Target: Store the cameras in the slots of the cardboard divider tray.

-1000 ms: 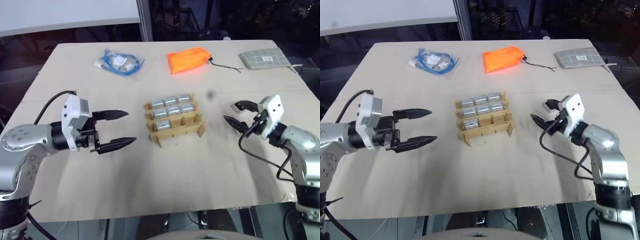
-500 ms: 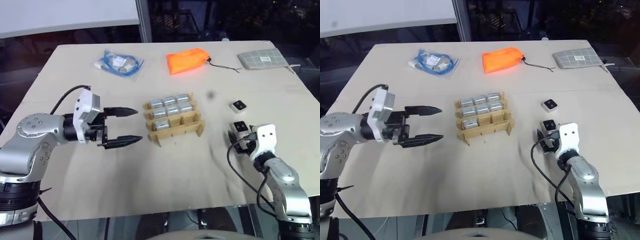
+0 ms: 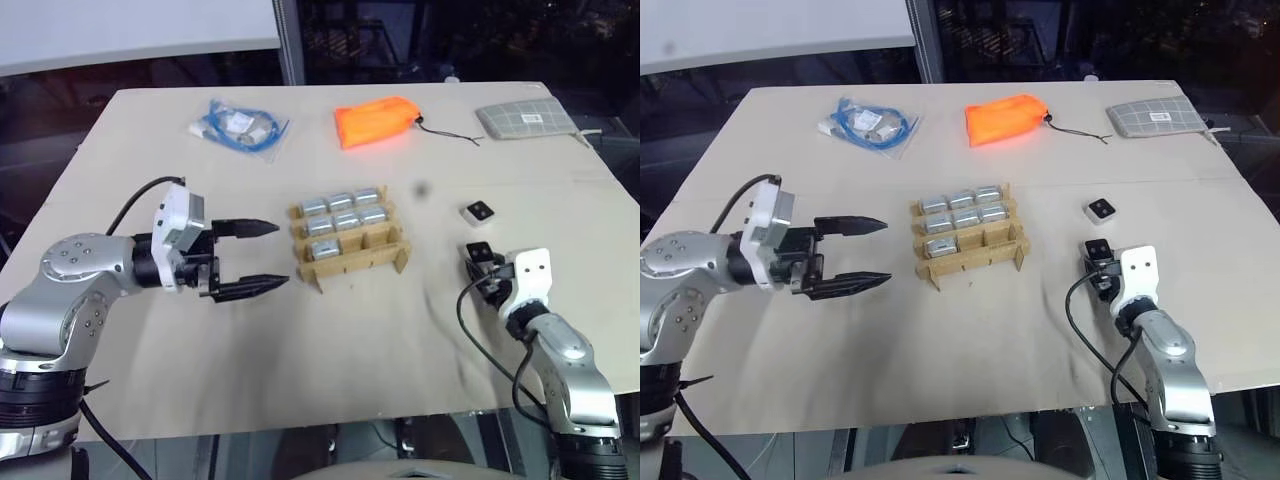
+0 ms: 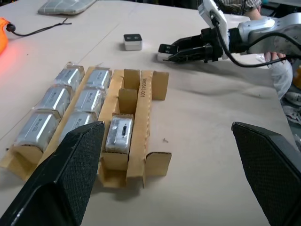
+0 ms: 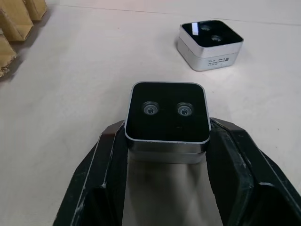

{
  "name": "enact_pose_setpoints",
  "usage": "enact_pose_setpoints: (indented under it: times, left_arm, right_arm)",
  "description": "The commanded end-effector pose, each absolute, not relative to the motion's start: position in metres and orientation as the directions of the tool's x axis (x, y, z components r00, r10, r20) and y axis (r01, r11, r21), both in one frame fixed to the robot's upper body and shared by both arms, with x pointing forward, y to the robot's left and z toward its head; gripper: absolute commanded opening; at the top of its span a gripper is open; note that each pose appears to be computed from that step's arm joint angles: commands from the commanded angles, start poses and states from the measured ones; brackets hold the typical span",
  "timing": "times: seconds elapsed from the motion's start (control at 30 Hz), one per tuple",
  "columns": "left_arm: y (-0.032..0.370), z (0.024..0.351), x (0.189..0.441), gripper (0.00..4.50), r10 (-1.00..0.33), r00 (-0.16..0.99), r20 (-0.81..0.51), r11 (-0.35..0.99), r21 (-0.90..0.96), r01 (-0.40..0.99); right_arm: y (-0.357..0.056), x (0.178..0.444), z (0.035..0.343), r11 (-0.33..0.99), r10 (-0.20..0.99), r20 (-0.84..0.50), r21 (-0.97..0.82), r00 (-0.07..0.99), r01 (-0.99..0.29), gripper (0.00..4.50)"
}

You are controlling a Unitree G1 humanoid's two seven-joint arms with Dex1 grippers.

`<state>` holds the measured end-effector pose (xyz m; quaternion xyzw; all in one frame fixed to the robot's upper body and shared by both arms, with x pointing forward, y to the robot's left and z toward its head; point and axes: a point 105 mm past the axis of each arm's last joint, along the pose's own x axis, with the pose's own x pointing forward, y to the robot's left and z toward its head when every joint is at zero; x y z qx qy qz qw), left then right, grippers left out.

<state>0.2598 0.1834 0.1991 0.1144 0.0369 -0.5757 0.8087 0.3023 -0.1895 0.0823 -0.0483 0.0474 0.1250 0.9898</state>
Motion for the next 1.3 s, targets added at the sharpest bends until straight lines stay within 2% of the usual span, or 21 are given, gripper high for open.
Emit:
enact_pose_setpoints:
  times: [0.03,0.13,0.2,0.27,0.37,0.47,0.7,0.93,1.1,1.13,1.17,1.3]
  left_arm:
    - [0.178,0.210,0.257,4.50,-0.930,0.349,-0.111,0.338,0.110,0.935]
    - [0.167,0.212,0.257,4.50,-0.937,0.350,-0.020,0.350,0.009,0.937]
    - [0.153,0.205,0.250,4.50,-0.952,0.304,0.031,0.299,-0.107,0.948]
    - [0.143,0.199,0.249,4.50,-0.956,0.287,0.066,0.270,-0.193,0.943]
    - [0.136,0.194,0.249,4.50,-0.960,0.269,0.079,0.240,-0.262,0.935]
    - [0.132,0.185,0.249,4.50,-0.970,0.240,0.035,0.223,-0.265,0.938]
    - [0.125,0.180,0.247,4.50,-0.979,0.201,0.030,0.185,-0.278,0.943]
    - [0.121,0.176,0.245,4.50,-0.979,0.202,0.030,0.184,-0.293,0.938]
    - [0.119,0.176,0.243,4.50,-0.982,0.184,0.033,0.166,-0.294,0.941]
    - [0.119,0.175,0.243,3.98,-0.983,0.183,0.030,0.166,-0.295,0.941]
    - [0.120,0.175,0.242,3.68,-0.983,0.179,0.029,0.163,-0.298,0.941]
    - [0.119,0.175,0.242,1.74,-0.984,0.173,0.029,0.157,-0.298,0.941]
  right_arm:
    - [-0.178,0.305,0.109,0.925,0.329,-0.004,-0.201,0.944,-0.323,1.82]
    - [-0.158,0.304,0.139,0.863,0.448,0.115,-0.315,0.887,-0.395,1.82]
    - [-0.129,0.293,0.160,0.726,0.621,0.162,-0.487,0.767,-0.486,1.82]
    - [-0.106,0.283,0.170,0.577,0.744,0.149,-0.634,0.652,-0.514,1.82]
    - [-0.085,0.271,0.173,0.385,0.851,0.098,-0.785,0.517,-0.485,1.82]
    - [-0.066,0.259,0.178,0.202,0.929,0.062,-0.912,0.365,-0.358,1.82]
    - [-0.039,0.249,0.187,0.096,0.982,0.067,-0.982,0.176,-0.160,1.82]
    - [-0.024,0.240,0.185,0.077,0.994,0.067,-0.990,0.084,-0.118,1.82]
    - [-0.021,0.241,0.185,0.085,0.994,0.074,-0.988,0.083,-0.130,1.82]
    - [-0.021,0.242,0.186,0.086,0.993,0.076,-0.988,0.086,-0.129,1.82]
    - [-0.021,0.242,0.186,0.088,0.993,0.077,-0.988,0.088,-0.126,1.82]
    - [-0.021,0.242,0.188,0.089,0.993,0.079,-0.989,0.088,-0.121,1.82]
